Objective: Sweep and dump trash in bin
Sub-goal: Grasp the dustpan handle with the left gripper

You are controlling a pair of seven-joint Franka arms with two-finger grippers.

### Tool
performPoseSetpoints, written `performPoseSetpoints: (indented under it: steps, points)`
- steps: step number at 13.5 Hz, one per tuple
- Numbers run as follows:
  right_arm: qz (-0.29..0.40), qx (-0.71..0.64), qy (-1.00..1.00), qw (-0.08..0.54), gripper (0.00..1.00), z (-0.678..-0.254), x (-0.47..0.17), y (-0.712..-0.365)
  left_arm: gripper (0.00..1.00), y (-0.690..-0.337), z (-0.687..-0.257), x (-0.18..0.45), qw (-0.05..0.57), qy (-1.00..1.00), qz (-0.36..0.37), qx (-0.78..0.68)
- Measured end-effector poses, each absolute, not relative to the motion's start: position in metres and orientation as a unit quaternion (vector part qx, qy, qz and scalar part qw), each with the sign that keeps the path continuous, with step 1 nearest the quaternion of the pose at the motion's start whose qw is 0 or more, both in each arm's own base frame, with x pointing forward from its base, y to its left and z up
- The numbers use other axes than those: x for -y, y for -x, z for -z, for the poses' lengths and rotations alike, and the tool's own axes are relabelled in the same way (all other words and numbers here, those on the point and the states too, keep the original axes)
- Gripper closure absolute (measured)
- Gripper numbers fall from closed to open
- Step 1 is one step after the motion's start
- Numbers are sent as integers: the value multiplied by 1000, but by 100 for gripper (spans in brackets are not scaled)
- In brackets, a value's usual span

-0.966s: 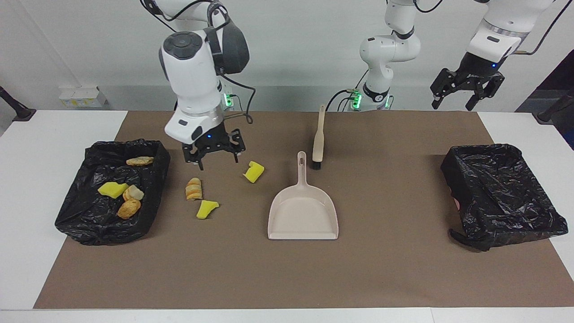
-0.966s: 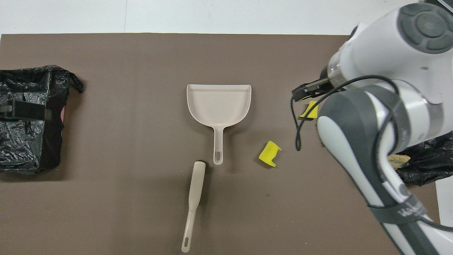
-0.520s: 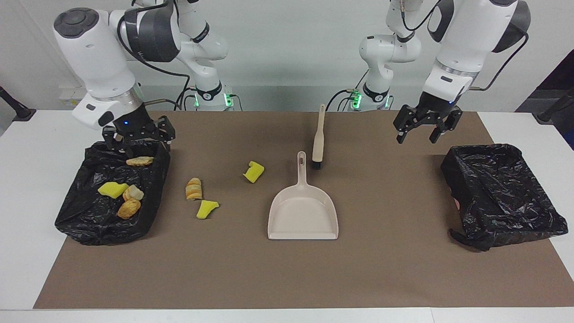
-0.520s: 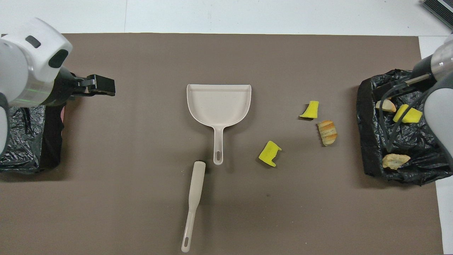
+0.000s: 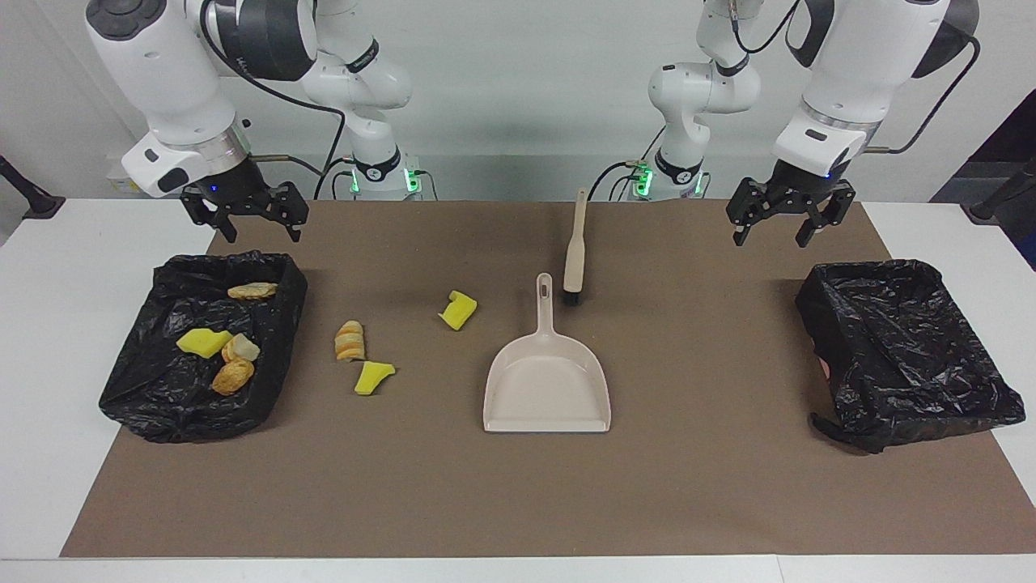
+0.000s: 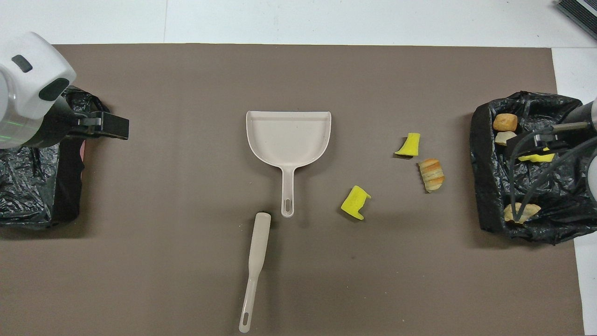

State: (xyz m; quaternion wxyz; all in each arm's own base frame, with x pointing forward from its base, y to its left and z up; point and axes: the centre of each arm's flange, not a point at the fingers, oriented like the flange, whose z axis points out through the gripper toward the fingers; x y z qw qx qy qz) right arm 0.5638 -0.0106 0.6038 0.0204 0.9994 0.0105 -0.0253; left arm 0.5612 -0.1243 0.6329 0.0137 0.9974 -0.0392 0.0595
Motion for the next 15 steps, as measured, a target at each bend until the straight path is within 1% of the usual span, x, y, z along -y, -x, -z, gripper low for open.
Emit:
performPoseSetpoints:
  steps: [1, 3, 5, 7, 10, 12, 13, 15]
  points:
    - [24, -9, -999, 21, 0, -607, 11, -558, 0, -562, -632, 135, 20, -997, -67, 29]
    - [24, -7, -999, 22, 0, -610, 13, -551, 0, -568, -616, 181, 37, -996, -83, 3]
    - [31, -5, -999, 22, 0, -609, 14, -548, 0, -575, -582, 234, 53, -995, -83, -17]
    - [32, -5, -999, 22, 0, -608, 14, -548, 0, -576, -540, 285, 59, -996, -68, -21]
    - [32, -5, -999, 22, 0, -608, 14, -548, 0, -559, -478, 354, 54, -998, -33, -20]
    - [32, -5, -999, 22, 0, -608, 14, -548, 0, -538, -435, 388, 49, -999, -18, -12]
    - [32, -5, -999, 22, 0, -608, 14, -548, 0, -527, -418, 398, 48, -999, -15, -7]
    - [32, -5, -999, 22, 0, -608, 14, -548, 0, -516, -400, 404, 43, -999, -8, -1]
